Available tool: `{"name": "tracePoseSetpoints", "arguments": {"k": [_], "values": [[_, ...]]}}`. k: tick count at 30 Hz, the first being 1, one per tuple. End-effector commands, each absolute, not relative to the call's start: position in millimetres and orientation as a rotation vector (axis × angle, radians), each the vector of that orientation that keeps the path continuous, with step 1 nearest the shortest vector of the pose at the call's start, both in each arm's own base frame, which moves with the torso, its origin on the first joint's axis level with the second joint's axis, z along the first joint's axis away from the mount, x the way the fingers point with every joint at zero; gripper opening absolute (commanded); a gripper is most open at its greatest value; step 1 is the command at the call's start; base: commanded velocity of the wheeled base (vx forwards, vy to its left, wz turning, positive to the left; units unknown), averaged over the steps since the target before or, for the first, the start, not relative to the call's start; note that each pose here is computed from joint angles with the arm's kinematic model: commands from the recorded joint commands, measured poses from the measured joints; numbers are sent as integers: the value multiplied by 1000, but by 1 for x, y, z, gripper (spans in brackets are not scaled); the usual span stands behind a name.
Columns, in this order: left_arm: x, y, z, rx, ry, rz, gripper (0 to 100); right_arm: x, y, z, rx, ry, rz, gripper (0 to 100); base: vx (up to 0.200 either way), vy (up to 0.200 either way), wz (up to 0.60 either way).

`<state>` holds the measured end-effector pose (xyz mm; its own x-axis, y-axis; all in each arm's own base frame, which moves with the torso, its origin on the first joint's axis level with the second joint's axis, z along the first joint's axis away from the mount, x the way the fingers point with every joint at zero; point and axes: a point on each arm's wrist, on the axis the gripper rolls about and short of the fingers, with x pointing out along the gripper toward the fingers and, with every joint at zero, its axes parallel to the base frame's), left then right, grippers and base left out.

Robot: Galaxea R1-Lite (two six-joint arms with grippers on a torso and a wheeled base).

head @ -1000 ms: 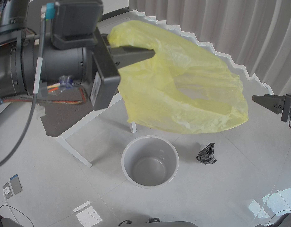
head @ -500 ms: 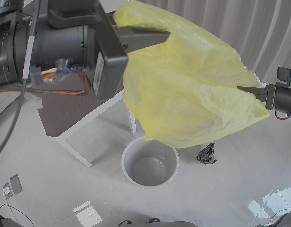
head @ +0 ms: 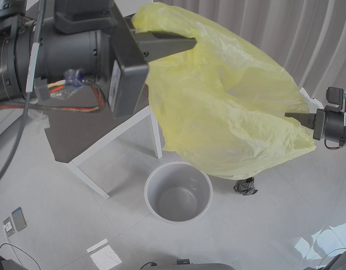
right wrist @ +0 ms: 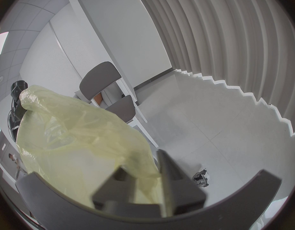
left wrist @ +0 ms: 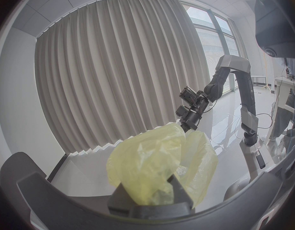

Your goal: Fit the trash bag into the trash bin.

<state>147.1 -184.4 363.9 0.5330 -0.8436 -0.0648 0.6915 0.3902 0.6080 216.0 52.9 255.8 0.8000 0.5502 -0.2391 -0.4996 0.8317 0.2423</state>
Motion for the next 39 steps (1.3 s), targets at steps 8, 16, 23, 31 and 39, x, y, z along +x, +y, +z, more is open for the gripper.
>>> {"name": "tracePoseSetpoints", "arguments": {"k": [8,16,23,31,39], "values": [[174,-189,346,501,-126,-897,0,219,54,253,168,325,557,0,0,0,0],[187,-188,295,187,101,-705,0,248,61,225,86,412,409,0,0,0,0],[192,-180,242,137,277,-657,0,266,70,204,18,472,376,0,0,0,0],[196,-180,193,109,410,-626,0,285,95,178,-19,509,382,0,0,0,0],[216,-181,153,72,424,-585,0,302,117,145,-42,572,425,0,0,0,0]]}}
